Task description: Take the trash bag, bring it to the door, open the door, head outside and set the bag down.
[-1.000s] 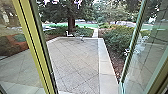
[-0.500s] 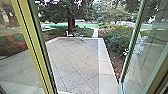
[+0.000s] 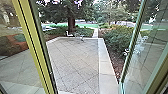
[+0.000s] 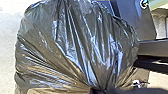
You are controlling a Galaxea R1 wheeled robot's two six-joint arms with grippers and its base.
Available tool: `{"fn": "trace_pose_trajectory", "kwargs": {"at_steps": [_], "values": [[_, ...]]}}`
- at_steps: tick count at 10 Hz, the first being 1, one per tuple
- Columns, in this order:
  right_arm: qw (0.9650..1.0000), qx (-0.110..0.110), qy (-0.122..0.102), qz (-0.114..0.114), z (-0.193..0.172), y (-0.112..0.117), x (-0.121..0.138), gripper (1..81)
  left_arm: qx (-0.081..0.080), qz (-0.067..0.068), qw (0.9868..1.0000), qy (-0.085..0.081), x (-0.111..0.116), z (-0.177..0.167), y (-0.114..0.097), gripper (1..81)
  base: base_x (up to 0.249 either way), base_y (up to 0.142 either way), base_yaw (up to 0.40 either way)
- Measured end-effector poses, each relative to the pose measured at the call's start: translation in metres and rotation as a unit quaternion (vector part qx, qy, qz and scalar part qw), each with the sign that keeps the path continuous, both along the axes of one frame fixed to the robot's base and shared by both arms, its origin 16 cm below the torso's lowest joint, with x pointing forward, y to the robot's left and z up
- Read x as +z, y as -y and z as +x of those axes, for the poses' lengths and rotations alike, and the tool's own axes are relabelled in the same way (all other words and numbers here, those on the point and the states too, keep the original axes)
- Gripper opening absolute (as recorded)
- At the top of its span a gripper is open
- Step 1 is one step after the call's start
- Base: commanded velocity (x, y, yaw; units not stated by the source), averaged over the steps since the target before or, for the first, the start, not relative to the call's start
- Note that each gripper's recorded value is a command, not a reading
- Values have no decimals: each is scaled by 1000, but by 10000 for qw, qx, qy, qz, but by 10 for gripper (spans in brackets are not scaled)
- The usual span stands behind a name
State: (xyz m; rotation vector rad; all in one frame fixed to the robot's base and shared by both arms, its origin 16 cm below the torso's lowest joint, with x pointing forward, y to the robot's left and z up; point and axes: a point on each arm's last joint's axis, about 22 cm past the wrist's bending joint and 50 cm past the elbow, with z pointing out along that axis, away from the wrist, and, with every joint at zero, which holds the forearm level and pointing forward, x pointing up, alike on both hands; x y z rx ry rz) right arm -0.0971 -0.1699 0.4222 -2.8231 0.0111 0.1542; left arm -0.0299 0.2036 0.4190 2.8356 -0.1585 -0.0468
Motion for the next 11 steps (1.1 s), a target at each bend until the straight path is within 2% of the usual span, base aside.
{"fn": "trace_pose_trajectory", "kwargs": {"at_steps": [3, 5, 6, 7, 10, 11], "values": [[10000, -34, 28, -2, -3, 13, 1, 811, -18, -14, 10000, -75, 0, -5, 1, 10, 24, 0, 0], [9999, -64, -43, 155, -27, 5, 7, 811, -26, -36, 9999, -162, 1, -21, 4, 10, 83, 0, 0], [9996, -92, -27, 268, -27, -2, 10, 811, -31, -51, 9998, -167, 1, -19, 6, 10, 99, 0, 0], [9992, -127, 83, 366, -16, -6, 11, 811, -26, -44, 9999, -115, 1, -11, 5, 10, 102, 0, 0], [9993, -113, 95, 348, -21, 3, 12, 811, -24, -53, 10000, -80, 1, -7, 7, 10, 102, 0, 0], [9992, -115, 94, 371, -23, 0, 13, 811, -24, -34, 10000, -77, 1, -8, 4, 10, 102, 0, 0]]}}
